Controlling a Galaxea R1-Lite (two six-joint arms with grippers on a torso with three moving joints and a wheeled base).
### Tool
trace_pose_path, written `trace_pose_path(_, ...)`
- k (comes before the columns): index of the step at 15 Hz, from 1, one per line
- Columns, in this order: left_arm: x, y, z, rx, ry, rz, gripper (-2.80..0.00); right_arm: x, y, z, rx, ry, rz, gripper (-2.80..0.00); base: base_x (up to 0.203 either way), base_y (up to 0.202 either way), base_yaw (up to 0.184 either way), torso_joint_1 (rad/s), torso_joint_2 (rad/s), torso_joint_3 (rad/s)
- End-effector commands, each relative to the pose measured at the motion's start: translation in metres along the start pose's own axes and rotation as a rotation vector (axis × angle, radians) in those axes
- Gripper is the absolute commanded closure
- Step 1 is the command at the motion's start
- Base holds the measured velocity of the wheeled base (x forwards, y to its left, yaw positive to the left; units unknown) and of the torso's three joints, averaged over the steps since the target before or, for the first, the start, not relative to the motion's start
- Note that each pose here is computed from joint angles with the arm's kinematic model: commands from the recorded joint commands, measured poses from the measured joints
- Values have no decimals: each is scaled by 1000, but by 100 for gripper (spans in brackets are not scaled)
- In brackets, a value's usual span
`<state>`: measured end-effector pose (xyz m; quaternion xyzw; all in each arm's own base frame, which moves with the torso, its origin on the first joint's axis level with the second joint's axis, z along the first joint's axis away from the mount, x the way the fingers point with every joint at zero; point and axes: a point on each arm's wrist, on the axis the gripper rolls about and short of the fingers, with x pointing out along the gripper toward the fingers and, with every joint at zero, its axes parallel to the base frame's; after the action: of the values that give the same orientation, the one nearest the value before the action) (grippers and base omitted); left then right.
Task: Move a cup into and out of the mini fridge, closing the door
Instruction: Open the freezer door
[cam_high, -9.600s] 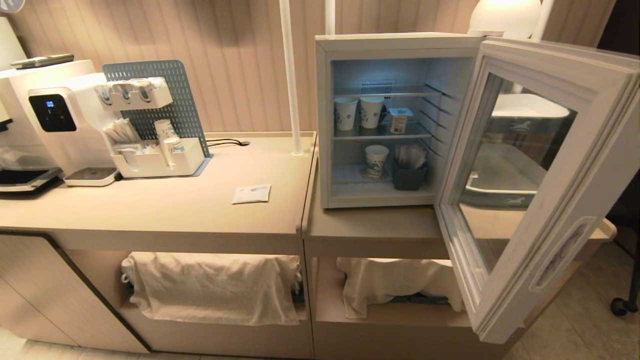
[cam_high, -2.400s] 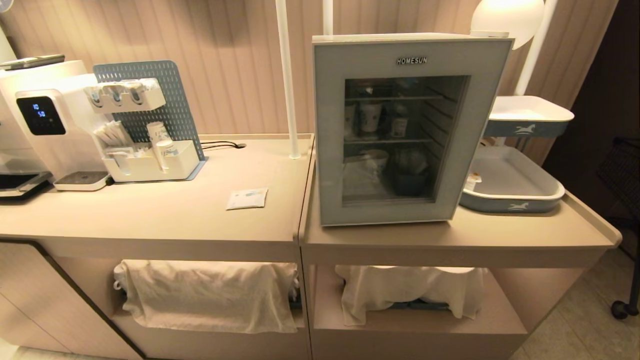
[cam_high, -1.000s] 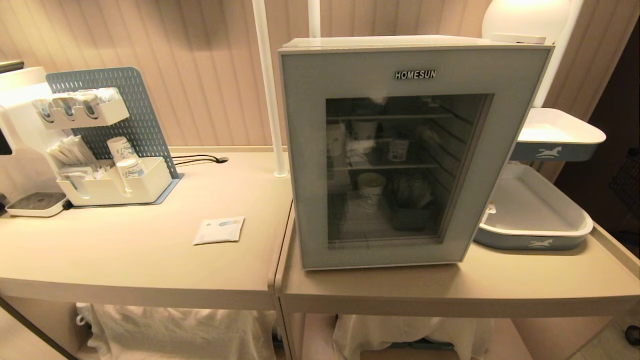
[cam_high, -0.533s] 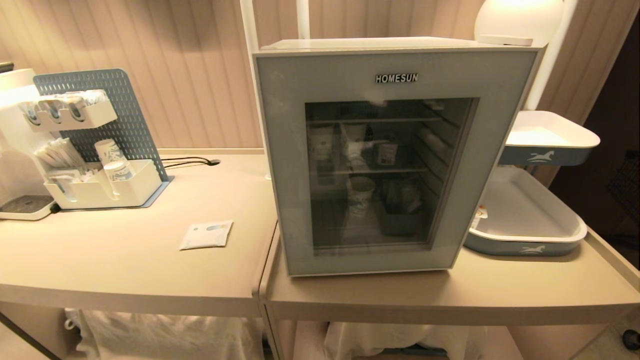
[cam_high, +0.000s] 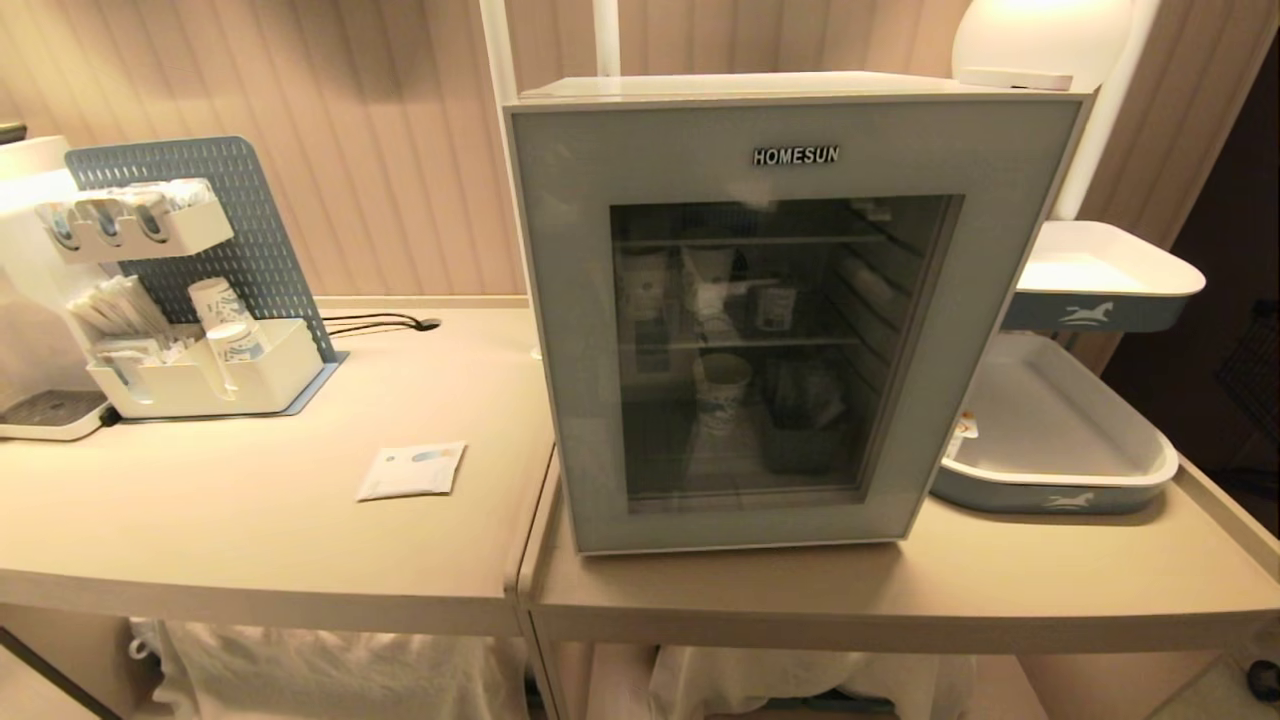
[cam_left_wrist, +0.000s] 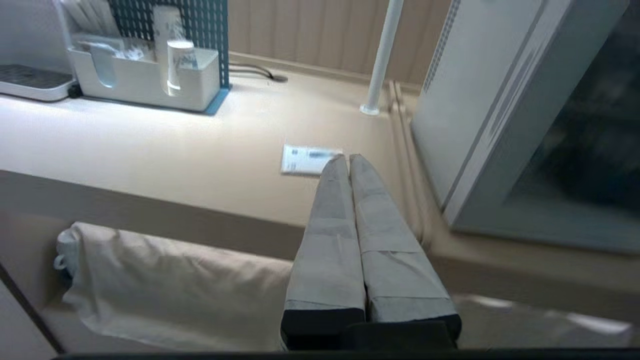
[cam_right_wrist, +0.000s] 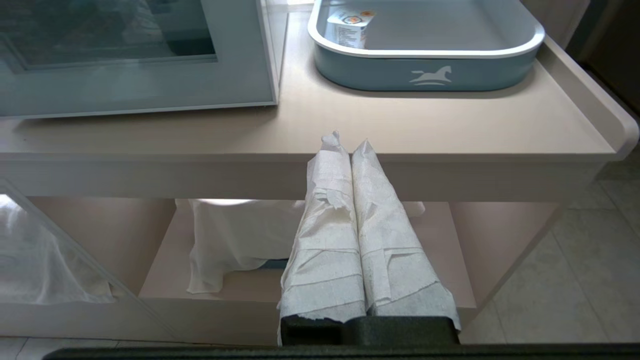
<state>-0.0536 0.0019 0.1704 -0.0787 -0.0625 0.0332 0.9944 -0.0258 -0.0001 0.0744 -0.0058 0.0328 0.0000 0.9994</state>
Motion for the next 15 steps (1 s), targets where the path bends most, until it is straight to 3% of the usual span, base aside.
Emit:
trace_pose_path(1, 16, -8, 51, -45, 70, 12, 0, 0, 0, 0, -1, 2, 0, 0, 0, 0, 0, 0, 0, 0)
trace_pose_path(2, 35, -12, 69, -66, 146, 17, 0, 0, 0, 0, -1, 2, 0, 0, 0, 0, 0, 0, 0, 0)
trace_pose_path(4, 92, -21, 77, -79, 341, 13, 0, 0, 0, 0, -1, 2, 0, 0, 0, 0, 0, 0, 0, 0)
trace_pose_path(7, 191, -34, 53, -86, 560, -26, 0, 0, 0, 0, -1, 3, 0, 0, 0, 0, 0, 0, 0, 0)
trace_pose_path(9, 250, -34, 25, -123, 651, -141, 0, 0, 0, 0, -1, 2, 0, 0, 0, 0, 0, 0, 0, 0)
trace_pose_path(10, 271, -31, 13, -152, 686, -280, -280, 0, 0, 0, -1, 2, 0, 0, 0, 0, 0, 0, 0, 0)
trace_pose_path(13, 300, -19, -7, -218, 695, -711, -280, 0, 0, 0, -1, 3, 0, 0, 0, 0, 0, 0, 0, 0)
trace_pose_path(15, 319, -11, -25, -208, 643, -904, -280, 0, 0, 0, -1, 3, 0, 0, 0, 0, 0, 0, 0, 0)
